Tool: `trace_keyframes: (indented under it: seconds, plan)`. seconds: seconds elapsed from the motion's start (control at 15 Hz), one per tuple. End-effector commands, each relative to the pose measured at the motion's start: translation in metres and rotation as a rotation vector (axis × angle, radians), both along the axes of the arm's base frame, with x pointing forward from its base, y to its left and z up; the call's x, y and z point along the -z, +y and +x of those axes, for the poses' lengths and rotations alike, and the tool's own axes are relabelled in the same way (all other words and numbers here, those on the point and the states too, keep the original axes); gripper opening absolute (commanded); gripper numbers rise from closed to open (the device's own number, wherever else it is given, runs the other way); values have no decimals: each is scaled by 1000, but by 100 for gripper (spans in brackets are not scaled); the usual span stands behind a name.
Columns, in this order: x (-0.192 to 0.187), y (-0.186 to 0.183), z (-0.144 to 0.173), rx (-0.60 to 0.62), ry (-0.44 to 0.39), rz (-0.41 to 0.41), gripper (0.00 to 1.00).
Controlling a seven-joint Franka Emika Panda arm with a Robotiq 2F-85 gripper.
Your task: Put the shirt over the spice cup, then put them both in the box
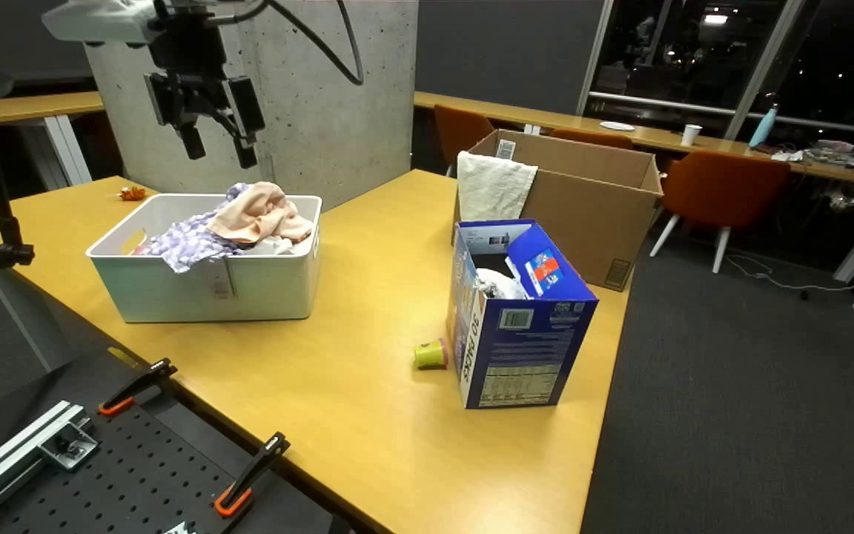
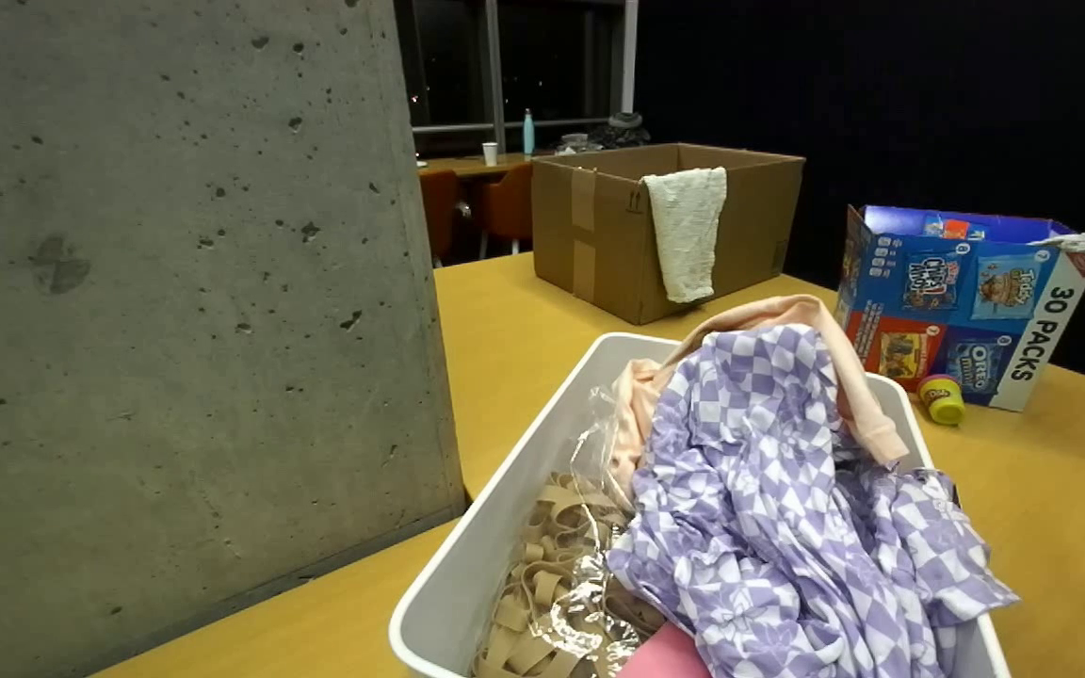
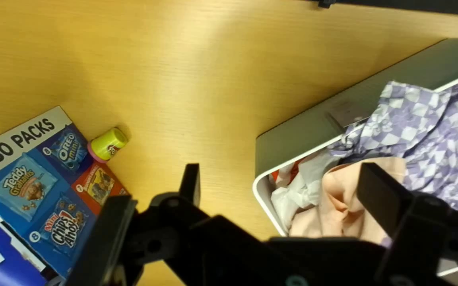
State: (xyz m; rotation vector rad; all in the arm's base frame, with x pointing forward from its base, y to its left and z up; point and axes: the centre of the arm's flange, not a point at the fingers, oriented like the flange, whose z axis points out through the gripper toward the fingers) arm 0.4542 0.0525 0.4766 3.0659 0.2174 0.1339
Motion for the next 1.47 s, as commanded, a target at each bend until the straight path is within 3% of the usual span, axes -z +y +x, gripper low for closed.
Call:
trace_keyframes:
  seconds: [0.0, 0.2, 0.47, 0.73, 1.0, 1.4]
  plan:
    - [37, -62, 4, 35, -99, 55, 100]
    - [63, -109, 15, 68, -171, 80, 100]
    - [99, -145, 61, 111, -203, 170, 100]
    - [141, -143, 94, 194, -148, 266, 100]
    - [182, -149, 96, 321, -98, 299, 100]
    - [232, -188, 90, 480, -38, 329, 100]
